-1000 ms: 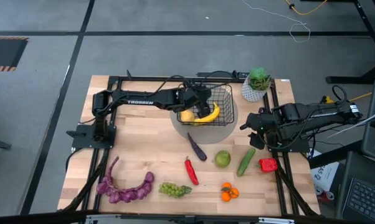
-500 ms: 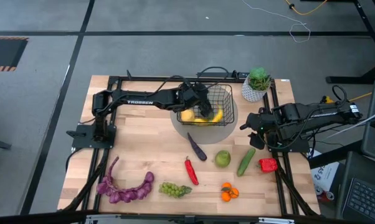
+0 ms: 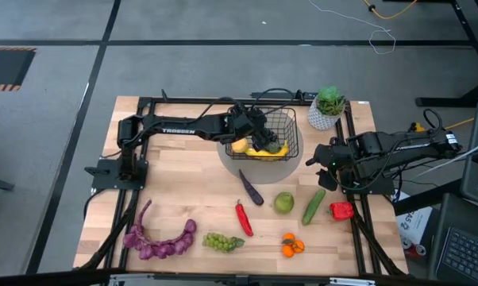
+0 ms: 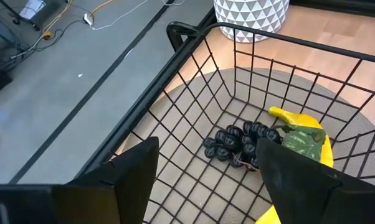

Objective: Build produce basket
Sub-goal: Put the green pear into the black wire basket

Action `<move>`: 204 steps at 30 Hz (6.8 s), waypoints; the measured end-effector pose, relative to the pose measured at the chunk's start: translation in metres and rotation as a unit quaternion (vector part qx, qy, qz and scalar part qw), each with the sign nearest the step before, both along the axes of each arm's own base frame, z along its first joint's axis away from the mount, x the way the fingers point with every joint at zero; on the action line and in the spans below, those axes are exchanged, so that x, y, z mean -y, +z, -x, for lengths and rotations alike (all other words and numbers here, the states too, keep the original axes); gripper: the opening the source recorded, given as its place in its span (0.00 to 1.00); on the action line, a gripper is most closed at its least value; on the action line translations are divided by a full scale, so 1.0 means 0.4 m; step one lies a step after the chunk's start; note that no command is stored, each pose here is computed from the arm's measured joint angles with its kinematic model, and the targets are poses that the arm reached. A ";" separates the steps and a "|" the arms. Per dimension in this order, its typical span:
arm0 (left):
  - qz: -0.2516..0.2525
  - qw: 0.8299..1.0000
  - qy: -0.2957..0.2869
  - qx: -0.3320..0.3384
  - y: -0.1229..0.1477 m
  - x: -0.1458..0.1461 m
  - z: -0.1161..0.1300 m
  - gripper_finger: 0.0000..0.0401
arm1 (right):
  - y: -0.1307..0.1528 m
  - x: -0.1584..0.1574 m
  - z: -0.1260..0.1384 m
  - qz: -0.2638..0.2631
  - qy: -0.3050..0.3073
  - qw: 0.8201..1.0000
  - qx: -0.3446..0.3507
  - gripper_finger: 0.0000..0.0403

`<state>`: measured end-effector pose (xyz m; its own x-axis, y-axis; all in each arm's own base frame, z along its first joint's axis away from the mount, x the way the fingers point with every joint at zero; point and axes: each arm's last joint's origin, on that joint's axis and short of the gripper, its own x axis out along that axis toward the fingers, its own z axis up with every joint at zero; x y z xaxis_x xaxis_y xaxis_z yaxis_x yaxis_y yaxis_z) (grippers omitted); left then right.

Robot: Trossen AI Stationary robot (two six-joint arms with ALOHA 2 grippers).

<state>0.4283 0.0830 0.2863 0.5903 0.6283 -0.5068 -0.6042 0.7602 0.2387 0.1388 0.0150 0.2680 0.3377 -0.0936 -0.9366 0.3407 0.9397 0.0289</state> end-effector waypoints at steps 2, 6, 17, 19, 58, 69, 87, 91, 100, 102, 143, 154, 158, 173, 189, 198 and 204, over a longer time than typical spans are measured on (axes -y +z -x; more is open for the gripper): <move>0.000 1.000 -0.001 0.000 0.000 0.002 0.000 0.66 | 0.000 0.000 0.000 0.000 0.000 1.000 0.000 0.63; 0.027 1.000 -0.006 -0.004 -0.008 0.020 0.002 0.66 | 0.000 0.000 0.000 0.000 0.000 1.000 0.000 0.63; 0.030 0.978 -0.113 -0.172 -0.020 0.142 0.056 0.66 | 0.000 0.000 0.000 0.000 0.000 1.000 0.000 0.63; 0.008 0.974 -0.121 -0.191 0.001 0.163 0.076 0.66 | 0.000 0.000 0.000 0.000 0.000 1.000 0.000 0.63; 0.190 0.959 -0.208 -0.027 0.125 0.630 0.233 0.66 | -0.069 -0.009 -0.061 -0.005 0.025 0.993 0.116 0.63; 0.182 0.963 -0.196 -0.041 0.106 0.624 0.222 0.66 | -0.105 -0.062 -0.110 -0.053 0.094 0.978 0.179 0.63; 0.179 0.963 -0.198 -0.044 0.107 0.624 0.223 0.66 | -0.196 -0.103 -0.144 -0.093 0.155 0.955 0.234 0.63; 0.179 0.963 -0.198 -0.045 0.106 0.624 0.224 0.66 | -0.208 -0.105 -0.153 -0.099 0.148 0.958 0.225 0.63; 0.177 0.963 -0.199 -0.046 0.106 0.623 0.224 0.66 | -0.217 -0.107 -0.161 -0.099 0.148 0.959 0.222 0.63; 0.171 0.963 -0.205 -0.049 0.106 0.623 0.224 0.66 | -0.216 -0.108 -0.161 -0.100 0.148 0.958 0.223 0.63; 0.164 0.962 -0.211 -0.053 0.107 0.623 0.224 0.66 | -0.119 -0.122 -0.204 -0.088 0.203 0.930 0.293 0.01; 0.161 0.962 -0.214 -0.055 0.107 0.624 0.224 0.66 | 0.052 -0.109 -0.226 0.085 0.211 0.924 0.307 0.00; 0.161 0.962 -0.214 -0.056 0.106 0.624 0.225 0.66 | 0.124 -0.095 -0.221 0.182 0.190 0.917 0.298 0.00; 0.154 0.969 -0.184 -0.053 0.106 0.578 0.206 0.66 | 0.222 0.006 -0.205 0.366 0.078 0.889 0.265 0.00; 0.155 0.969 -0.182 -0.057 0.105 0.573 0.205 0.66 | 0.253 0.211 -0.253 0.286 0.060 0.870 0.397 0.01; 0.137 0.968 -0.196 -0.073 0.103 0.571 0.207 0.66 | 0.137 0.295 -0.317 0.207 0.007 0.911 0.356 0.01; 0.137 0.968 -0.196 -0.073 0.103 0.571 0.207 0.66 | 0.089 0.310 -0.359 0.199 0.010 0.921 0.336 0.02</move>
